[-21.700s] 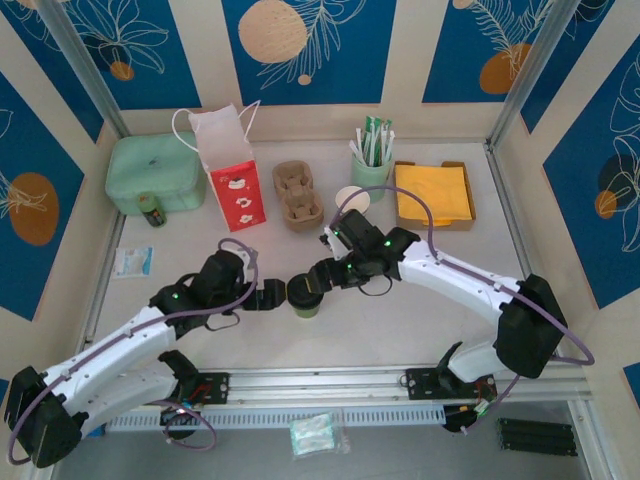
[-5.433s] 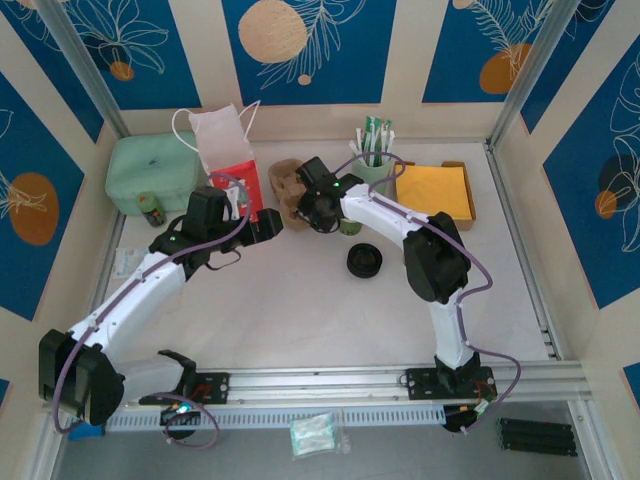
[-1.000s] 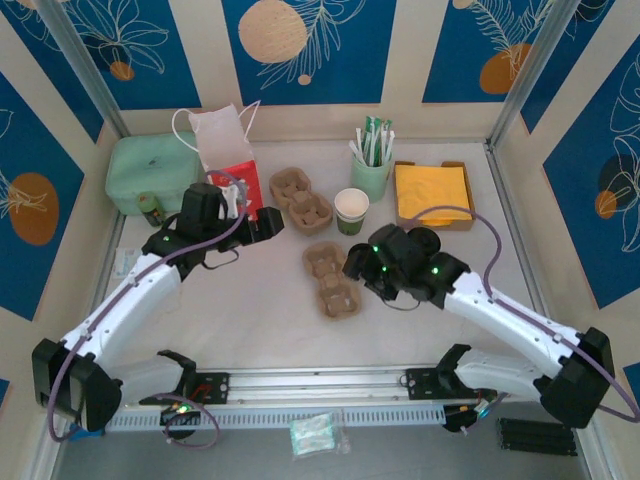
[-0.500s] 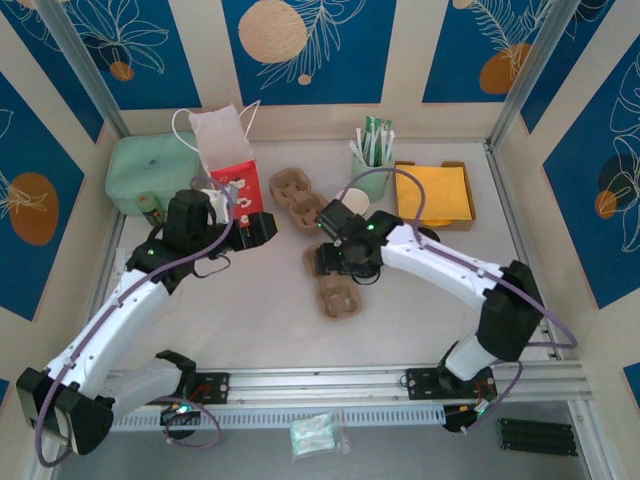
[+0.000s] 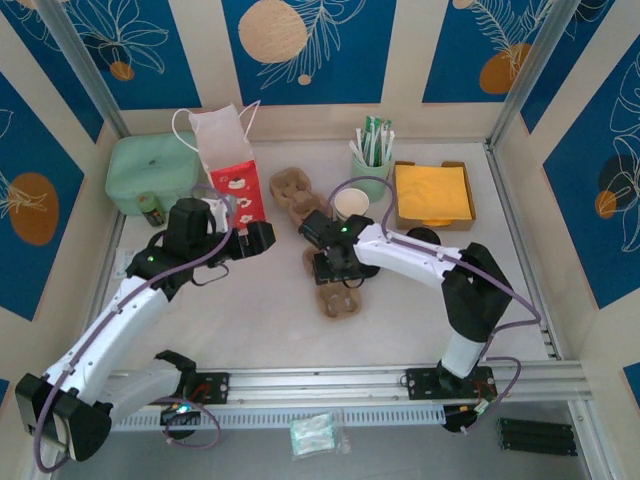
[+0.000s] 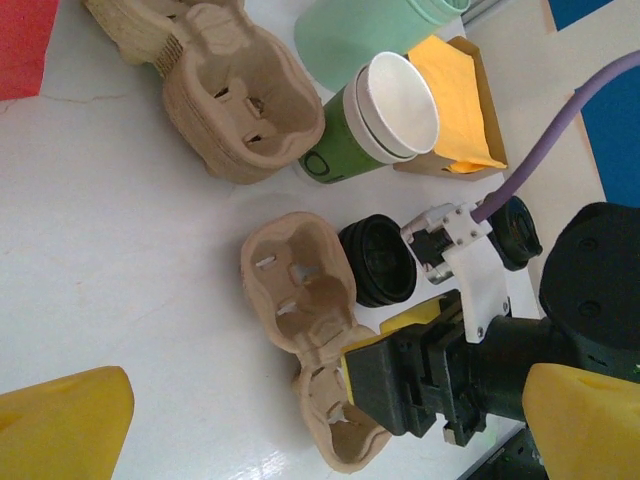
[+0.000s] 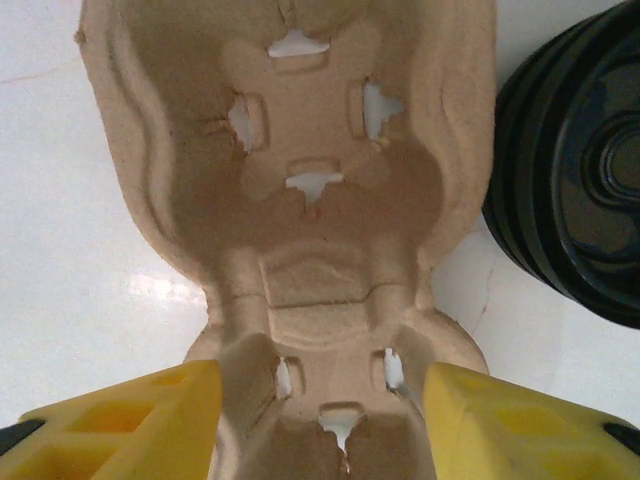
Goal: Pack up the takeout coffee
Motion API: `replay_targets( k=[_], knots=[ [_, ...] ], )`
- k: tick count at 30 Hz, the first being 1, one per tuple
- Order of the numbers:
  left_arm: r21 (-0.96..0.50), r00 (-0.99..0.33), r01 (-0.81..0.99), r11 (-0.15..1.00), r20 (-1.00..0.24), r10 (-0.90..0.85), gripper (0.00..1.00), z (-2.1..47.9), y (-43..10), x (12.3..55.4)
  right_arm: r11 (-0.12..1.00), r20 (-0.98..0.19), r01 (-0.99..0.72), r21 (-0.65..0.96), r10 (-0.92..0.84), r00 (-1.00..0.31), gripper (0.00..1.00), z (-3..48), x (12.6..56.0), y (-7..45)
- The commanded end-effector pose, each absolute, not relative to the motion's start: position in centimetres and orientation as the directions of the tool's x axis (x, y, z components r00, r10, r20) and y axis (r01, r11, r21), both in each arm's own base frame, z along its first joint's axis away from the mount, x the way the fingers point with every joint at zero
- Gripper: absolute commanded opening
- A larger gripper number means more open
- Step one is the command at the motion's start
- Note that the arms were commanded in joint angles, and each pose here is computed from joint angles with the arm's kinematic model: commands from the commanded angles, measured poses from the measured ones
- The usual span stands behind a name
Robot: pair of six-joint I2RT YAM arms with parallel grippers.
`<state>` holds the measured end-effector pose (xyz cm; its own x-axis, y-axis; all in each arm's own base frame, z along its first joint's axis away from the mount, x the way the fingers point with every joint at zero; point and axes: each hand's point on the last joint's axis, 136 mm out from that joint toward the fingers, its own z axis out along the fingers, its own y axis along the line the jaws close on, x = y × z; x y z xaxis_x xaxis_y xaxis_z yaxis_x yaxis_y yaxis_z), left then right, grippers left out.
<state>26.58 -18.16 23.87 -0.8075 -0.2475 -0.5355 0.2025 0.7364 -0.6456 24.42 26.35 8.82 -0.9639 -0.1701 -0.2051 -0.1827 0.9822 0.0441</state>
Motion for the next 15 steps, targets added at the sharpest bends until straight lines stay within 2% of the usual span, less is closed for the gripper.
replay_targets(
  k=[1, 15],
  knots=[
    [-0.648, -0.801, 0.217, 0.73, -0.545, -0.246, 0.99, 24.2, -18.3, 26.4, 0.978, -0.222, -0.205, 0.028, -0.194, -0.956, 0.56, 8.9, 25.1, 27.0],
    [-0.65, -0.799, 0.217, 0.729, -0.547, -0.25, 0.99, 24.4, -18.3, 26.5, 0.976, -0.2, -0.22, 0.006, -0.214, -0.956, 0.53, 7.5, 25.6, 27.3]
  ],
)
